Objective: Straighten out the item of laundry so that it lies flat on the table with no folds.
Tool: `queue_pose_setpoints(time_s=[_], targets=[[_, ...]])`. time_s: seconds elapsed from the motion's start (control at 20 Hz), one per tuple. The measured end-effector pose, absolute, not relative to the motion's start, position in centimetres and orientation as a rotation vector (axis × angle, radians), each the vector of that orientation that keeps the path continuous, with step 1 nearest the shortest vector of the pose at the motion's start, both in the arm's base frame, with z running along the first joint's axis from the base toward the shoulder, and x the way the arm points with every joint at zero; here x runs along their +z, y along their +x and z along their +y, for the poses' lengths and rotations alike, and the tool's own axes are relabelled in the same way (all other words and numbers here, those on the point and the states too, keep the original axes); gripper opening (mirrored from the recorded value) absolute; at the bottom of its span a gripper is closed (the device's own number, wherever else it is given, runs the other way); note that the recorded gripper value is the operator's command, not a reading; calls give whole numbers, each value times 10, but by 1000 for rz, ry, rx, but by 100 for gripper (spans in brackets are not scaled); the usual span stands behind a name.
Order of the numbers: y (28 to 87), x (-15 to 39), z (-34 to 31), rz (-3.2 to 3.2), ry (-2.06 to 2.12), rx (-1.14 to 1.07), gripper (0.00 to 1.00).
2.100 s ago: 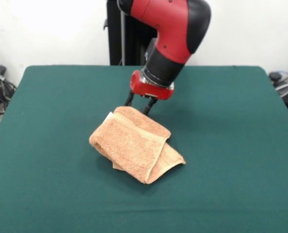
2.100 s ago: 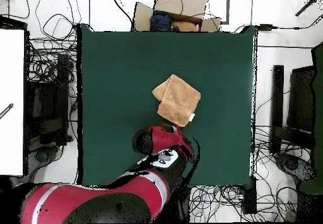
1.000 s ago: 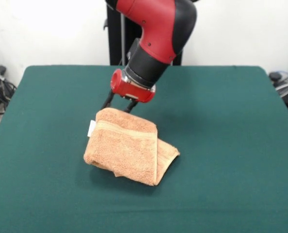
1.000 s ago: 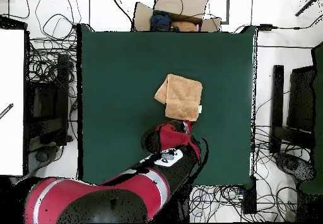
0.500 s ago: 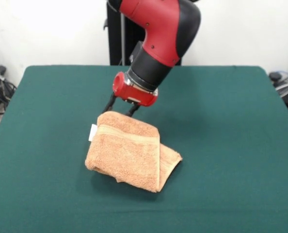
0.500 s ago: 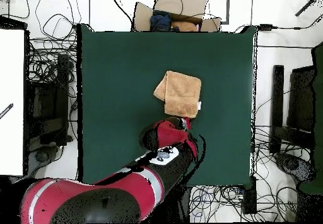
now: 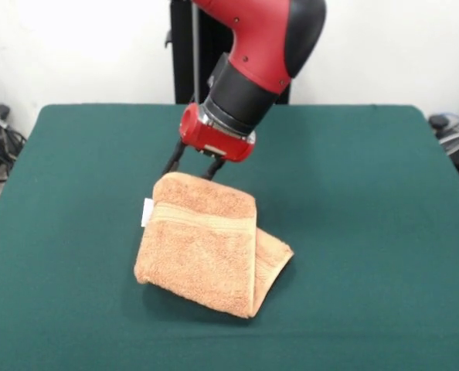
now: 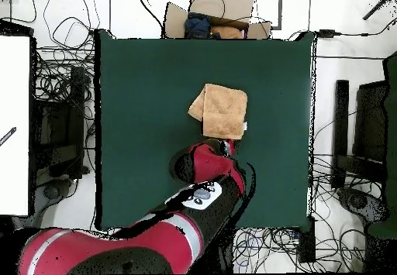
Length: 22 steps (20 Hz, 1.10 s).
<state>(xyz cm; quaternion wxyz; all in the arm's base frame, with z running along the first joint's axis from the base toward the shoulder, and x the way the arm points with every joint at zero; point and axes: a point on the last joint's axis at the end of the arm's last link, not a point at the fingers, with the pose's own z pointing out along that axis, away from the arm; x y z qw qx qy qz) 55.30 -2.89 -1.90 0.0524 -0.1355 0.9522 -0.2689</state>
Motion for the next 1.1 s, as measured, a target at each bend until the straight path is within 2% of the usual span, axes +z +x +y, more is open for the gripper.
queue_pose_setpoints(time_s=[0.5, 1.1], targets=[[572, 23, -44, 2929, -280, -771, 100], [586, 37, -42, 2907, -269, -761, 100]])
